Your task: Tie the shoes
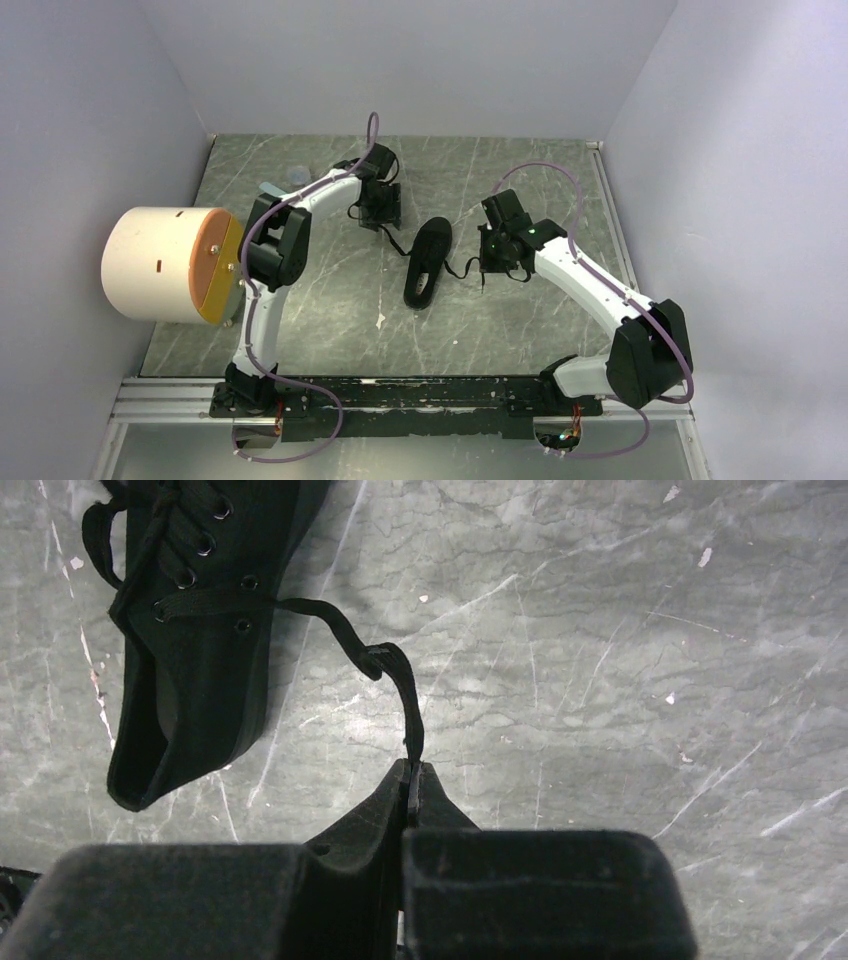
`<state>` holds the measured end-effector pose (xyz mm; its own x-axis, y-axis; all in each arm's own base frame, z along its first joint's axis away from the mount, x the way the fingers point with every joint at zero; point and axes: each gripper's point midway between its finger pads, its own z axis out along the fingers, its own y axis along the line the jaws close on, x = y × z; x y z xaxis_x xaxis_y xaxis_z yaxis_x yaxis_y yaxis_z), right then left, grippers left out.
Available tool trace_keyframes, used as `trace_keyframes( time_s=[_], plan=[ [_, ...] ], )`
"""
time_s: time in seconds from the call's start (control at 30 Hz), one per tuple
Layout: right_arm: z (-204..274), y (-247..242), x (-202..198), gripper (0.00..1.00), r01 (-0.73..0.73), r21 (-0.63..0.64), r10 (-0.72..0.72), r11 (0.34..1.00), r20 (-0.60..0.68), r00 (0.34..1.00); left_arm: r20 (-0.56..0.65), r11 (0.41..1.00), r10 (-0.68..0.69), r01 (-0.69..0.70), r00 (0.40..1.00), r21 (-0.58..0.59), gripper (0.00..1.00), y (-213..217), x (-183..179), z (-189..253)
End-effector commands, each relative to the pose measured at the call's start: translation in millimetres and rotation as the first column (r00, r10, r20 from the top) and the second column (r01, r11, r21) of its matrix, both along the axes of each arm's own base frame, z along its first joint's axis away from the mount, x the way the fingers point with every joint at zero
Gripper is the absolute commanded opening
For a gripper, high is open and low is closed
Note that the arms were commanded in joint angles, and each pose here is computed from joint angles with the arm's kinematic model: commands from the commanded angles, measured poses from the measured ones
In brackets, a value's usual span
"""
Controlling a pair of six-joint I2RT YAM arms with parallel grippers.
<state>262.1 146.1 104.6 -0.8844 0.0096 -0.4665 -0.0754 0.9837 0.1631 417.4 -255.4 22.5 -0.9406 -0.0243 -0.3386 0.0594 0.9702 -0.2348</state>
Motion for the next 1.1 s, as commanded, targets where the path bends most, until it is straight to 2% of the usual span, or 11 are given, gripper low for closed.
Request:
trace_keyframes(
  time_s=[0.0,0.1,0.17,0.2,0.27,0.3,0.4,0.57,0.73,1.0,1.07],
  plan=[
    [12,-2,13,0.0,0.017,0.0,-0.017,1.0,0.056,0.998,-0.035,0.998,0.007,-0.005,0.999,0.066,0.58,-6,-6,-17],
    [13,-5,13,0.0,0.029,-0.005,-0.029,1.0,0.06,0.998,-0.044,0.99,0.024,-0.017,0.999,0.142,0.49,6,-9,-23],
    [15,-8,12,0.0,0.043,-0.007,-0.042,0.999,0.065,0.997,-0.034,0.988,0.019,-0.013,0.999,0.157,0.39,11,-11,-22],
    [16,-9,12,0.0,0.052,-0.006,-0.051,0.999,0.067,0.996,-0.025,0.988,0.012,-0.008,1.0,0.155,0.32,13,-10,-19],
    [21,-12,10,0.0,0.064,0.009,-0.065,0.998,0.079,0.995,-0.014,0.991,0.0,0.002,1.0,0.131,0.1,17,-11,-12],
    [23,-13,10,0.0,0.068,0.016,-0.069,0.998,0.086,0.994,-0.008,0.993,-0.007,0.008,1.0,0.115,0.06,18,-12,-8],
    [30,-17,9,0.0,0.081,0.027,-0.084,0.996,0.1,0.991,0.024,0.997,-0.053,0.052,0.998,0.052,0.05,16,-15,13],
    [44,-21,8,0.0,0.068,0.04,-0.073,0.997,0.131,0.989,0.061,0.993,-0.109,0.112,0.992,-0.049,0.05,14,-39,47],
    [72,-4,10,0.0,0.003,0.14,-0.032,0.99,0.205,0.978,0.096,0.981,-0.113,0.126,0.989,-0.147,0.05,24,-67,80],
    [96,-3,15,0.0,0.016,0.171,-0.058,0.985,0.242,0.969,0.092,0.976,-0.09,0.106,0.992,-0.189,0.05,43,-106,101],
    [94,-5,14,0.0,0.023,0.161,-0.061,0.987,0.236,0.97,0.06,0.983,-0.08,0.089,0.995,-0.158,0.05,51,-115,94]
  ],
)
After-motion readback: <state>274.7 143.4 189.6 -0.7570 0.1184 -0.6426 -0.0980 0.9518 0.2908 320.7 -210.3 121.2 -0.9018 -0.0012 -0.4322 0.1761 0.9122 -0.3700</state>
